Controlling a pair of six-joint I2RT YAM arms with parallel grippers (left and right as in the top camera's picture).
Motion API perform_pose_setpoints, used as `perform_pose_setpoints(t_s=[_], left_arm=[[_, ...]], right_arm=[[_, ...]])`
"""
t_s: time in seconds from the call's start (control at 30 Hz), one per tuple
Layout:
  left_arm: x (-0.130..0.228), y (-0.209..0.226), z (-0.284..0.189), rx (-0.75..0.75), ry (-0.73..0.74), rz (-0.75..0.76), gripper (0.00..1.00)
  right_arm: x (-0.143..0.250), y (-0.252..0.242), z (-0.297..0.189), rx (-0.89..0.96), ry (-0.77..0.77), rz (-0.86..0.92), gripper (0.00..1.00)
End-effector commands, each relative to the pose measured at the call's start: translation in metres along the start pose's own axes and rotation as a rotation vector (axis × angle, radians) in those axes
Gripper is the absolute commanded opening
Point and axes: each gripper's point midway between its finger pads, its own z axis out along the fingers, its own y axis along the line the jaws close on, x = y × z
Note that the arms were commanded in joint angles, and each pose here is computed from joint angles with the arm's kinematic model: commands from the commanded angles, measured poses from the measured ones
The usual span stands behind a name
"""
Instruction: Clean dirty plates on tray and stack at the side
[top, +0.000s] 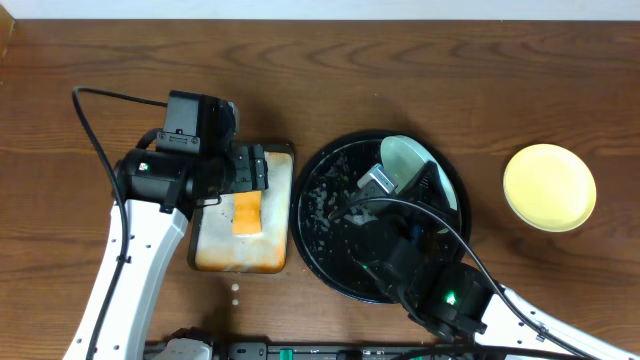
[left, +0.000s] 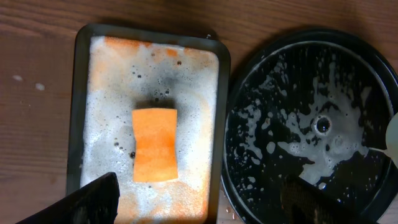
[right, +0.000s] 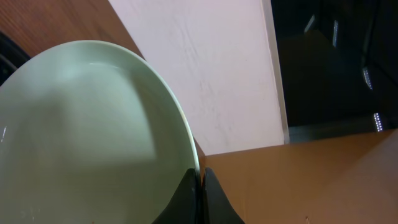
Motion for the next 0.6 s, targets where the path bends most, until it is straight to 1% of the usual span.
perform_pose_setpoints(t_s=[0.0,0.57], left_arm=[[0.0005,-0.0006,-0.0003,0.005,0.002,0.013,0.84],[0.0004,-0.0006,-0.0002,0.005,0.002,0.013,0.84]], right_arm=[[-0.0015,-0.0099,-0.003,0.026,0.002,0.019,0.01],[-0.0023,-0.0104,-0.003,0.027,0.0,0.027,0.01]])
